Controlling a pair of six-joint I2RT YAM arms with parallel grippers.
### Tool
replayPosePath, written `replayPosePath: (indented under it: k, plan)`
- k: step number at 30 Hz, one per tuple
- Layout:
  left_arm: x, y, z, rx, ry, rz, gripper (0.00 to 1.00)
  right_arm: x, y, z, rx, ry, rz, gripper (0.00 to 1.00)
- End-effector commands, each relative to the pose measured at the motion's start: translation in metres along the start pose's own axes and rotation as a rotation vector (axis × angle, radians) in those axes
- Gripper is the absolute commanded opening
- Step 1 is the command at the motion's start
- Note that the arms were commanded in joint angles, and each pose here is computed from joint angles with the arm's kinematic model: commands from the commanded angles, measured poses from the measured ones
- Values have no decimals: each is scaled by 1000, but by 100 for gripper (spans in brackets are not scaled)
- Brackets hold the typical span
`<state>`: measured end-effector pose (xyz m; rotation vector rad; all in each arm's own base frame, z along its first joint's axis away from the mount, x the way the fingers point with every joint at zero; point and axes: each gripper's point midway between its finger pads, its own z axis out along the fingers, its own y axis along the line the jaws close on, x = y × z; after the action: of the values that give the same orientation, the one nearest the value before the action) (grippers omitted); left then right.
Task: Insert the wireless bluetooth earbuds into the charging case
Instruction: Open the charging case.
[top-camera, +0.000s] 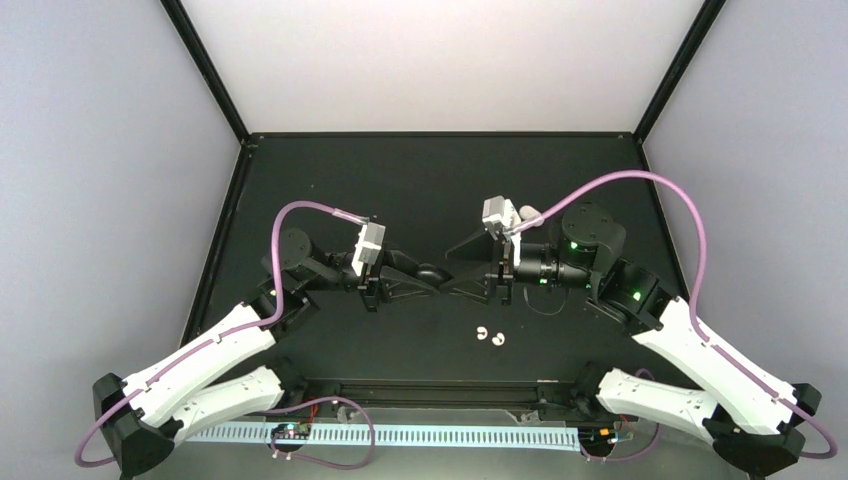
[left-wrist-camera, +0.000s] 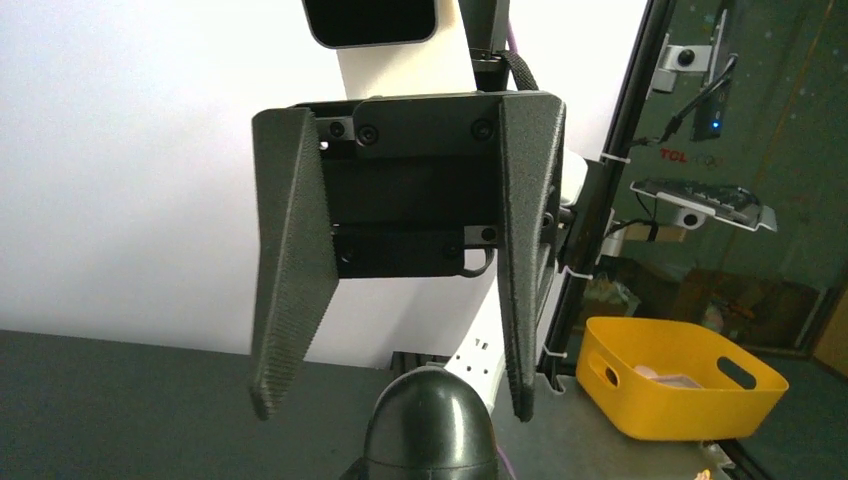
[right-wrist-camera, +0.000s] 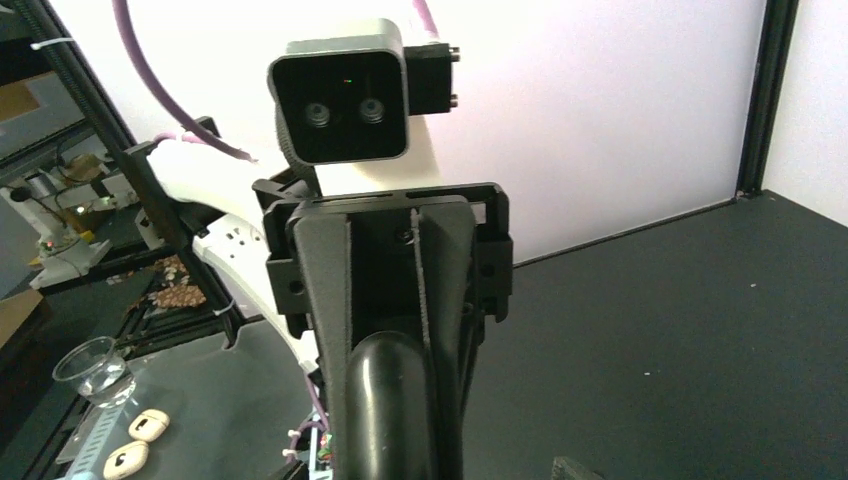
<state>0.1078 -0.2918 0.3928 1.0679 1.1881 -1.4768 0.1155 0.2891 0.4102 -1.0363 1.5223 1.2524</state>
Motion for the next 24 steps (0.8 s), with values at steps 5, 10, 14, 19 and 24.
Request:
replayPosePath:
  k: [5,10,14,19,24]
  plan:
    - [-15,-7,-2,2,-41,43,2,-7,-8,7,38,5,16,64]
    - [-16,-9,-2,11,-43,49,2,-6,-22,6,118,4,29,63]
    - [-14,-10,-2,17,-38,48,1,-11,-35,-1,206,-25,31,62]
    - [-15,-12,-3,19,-40,52,2,-11,-43,-4,261,-38,44,60]
    - [-15,-12,-5,10,-46,57,1,-12,-43,-4,255,-45,53,60]
